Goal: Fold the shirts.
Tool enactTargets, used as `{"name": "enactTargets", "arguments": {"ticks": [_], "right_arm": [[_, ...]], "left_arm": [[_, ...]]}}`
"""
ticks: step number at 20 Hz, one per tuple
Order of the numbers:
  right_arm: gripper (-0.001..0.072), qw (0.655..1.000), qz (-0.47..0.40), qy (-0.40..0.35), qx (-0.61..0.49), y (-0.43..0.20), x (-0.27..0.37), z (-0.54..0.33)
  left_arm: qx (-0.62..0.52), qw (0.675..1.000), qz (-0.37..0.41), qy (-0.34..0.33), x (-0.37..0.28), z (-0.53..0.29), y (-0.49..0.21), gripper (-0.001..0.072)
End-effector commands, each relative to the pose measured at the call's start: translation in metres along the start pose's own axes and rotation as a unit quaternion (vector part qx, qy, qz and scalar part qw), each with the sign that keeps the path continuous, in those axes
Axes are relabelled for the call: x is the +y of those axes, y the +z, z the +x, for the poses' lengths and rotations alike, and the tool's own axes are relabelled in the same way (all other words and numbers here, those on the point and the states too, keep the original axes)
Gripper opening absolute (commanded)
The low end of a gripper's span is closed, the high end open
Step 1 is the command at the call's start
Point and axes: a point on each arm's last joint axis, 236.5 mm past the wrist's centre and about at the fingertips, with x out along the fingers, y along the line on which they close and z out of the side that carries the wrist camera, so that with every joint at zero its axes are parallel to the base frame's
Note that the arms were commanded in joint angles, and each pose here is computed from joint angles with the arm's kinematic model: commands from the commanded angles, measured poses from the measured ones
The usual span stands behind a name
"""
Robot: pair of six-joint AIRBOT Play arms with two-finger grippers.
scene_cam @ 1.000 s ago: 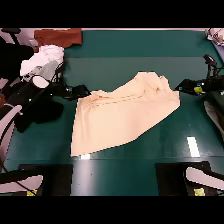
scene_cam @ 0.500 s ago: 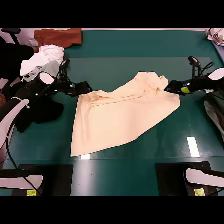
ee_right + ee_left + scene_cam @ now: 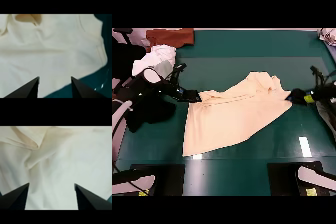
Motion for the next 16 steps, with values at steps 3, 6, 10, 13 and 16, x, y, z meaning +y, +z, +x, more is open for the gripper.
{"name": "enactTargets", "arguments": {"ticks": [3,6,10,13,16], "right_arm": [[0.0461,0.999,0.040,-0.011,-0.008,-0.059,-0.033,0.002],[0.0461,0.999,0.048,-0.009,-0.006,-0.073,-0.032,0.006],[0.0461,0.999,0.045,-0.005,0.003,-0.083,-0.028,0.020],[0.0460,0.999,0.035,0.024,-0.018,-0.077,-0.003,0.036],[0.0459,0.998,0.008,0.024,-0.051,-0.061,0.015,0.046]], "left_arm": [[0.063,0.998,0.020,-0.008,-0.014,-0.022,-0.038,0.0643],[0.084,0.996,0.011,-0.009,-0.013,-0.021,-0.064,0.0643],[0.059,0.998,-0.009,0.000,-0.006,-0.016,-0.088,0.0642],[0.043,0.999,-0.026,-0.013,-0.011,-0.014,-0.086,0.0642],[0.041,0.999,-0.029,-0.019,-0.014,-0.014,-0.085,0.0642]]}}
